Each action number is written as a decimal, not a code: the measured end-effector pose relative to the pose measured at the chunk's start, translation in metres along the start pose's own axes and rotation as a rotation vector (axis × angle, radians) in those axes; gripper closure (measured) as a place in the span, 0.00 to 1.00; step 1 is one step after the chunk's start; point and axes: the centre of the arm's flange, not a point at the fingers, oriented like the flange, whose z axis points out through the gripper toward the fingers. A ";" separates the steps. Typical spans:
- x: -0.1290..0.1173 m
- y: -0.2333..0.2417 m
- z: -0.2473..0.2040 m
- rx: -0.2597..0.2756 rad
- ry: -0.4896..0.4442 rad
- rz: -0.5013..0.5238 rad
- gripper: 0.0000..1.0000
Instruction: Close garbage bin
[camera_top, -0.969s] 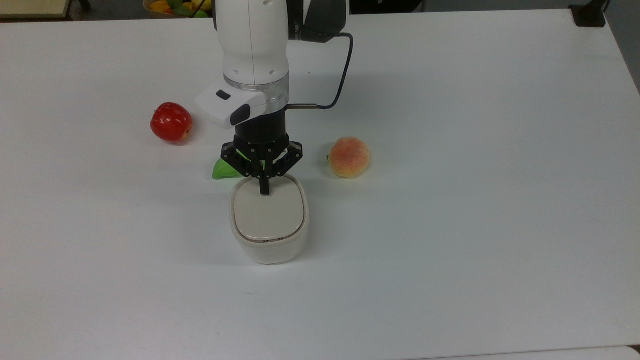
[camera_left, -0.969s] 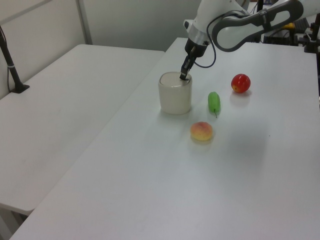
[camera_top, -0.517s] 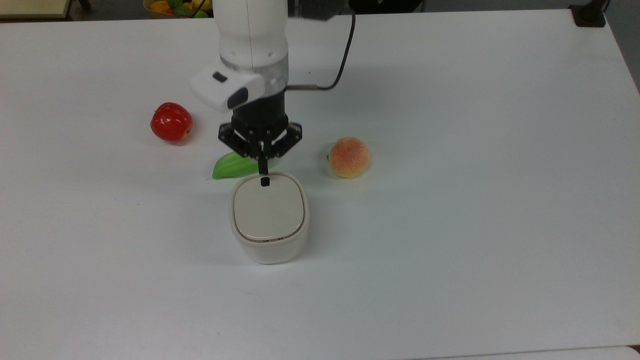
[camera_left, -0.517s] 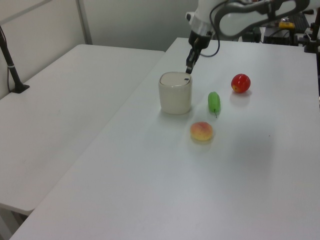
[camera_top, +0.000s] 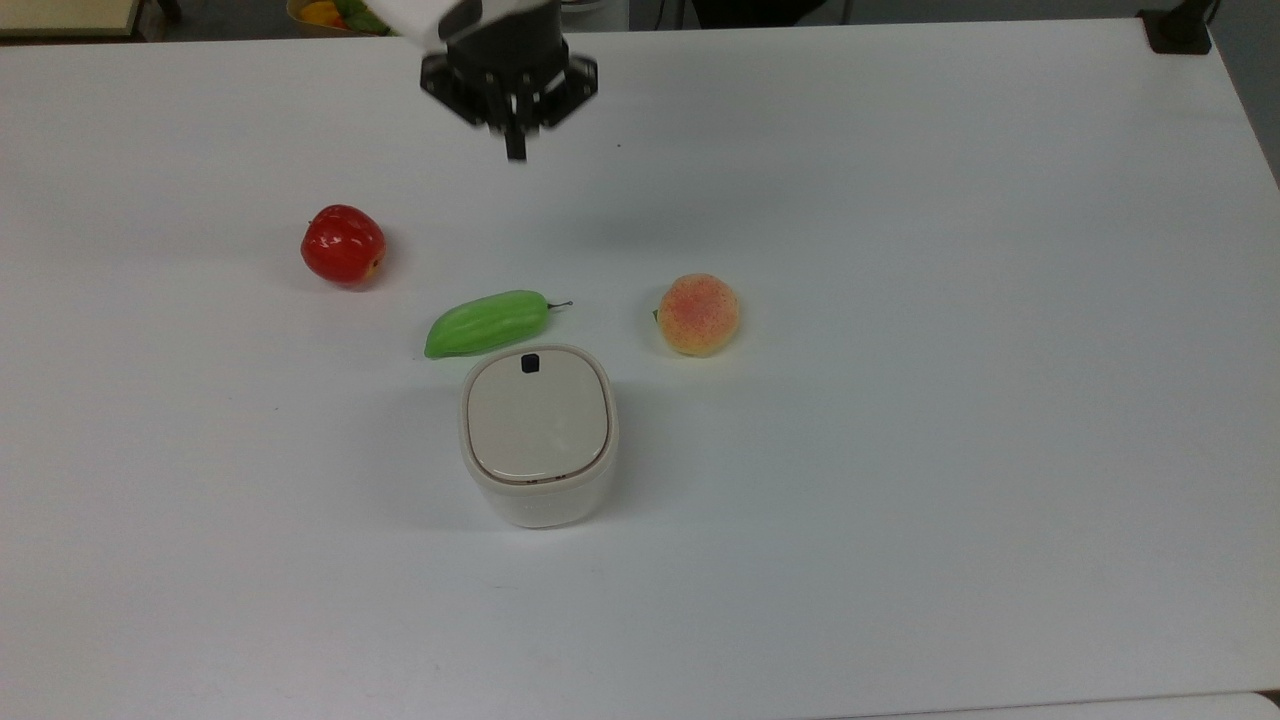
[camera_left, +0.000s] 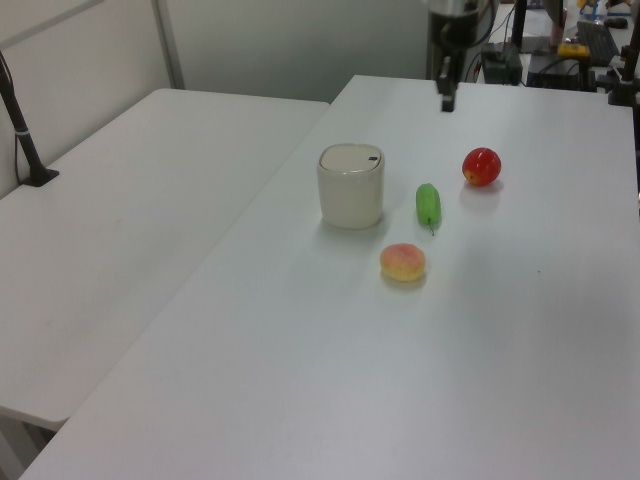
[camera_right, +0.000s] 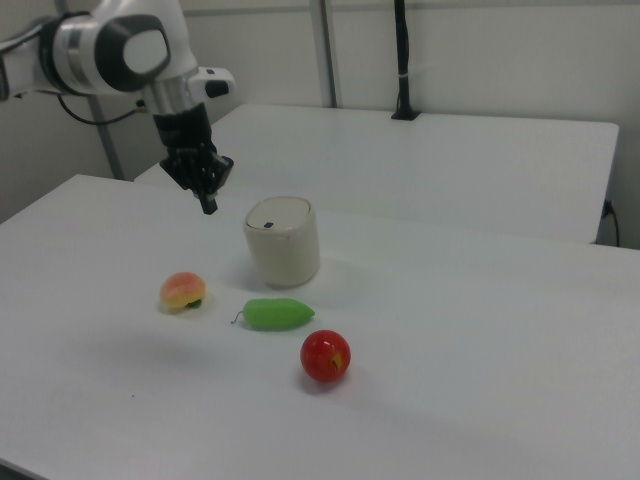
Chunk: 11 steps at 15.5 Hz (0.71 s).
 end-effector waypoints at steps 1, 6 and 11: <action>-0.010 0.003 -0.010 -0.018 -0.020 0.000 0.99; -0.035 0.012 -0.037 -0.037 -0.044 0.014 0.94; -0.040 0.028 -0.039 -0.037 -0.043 0.035 0.61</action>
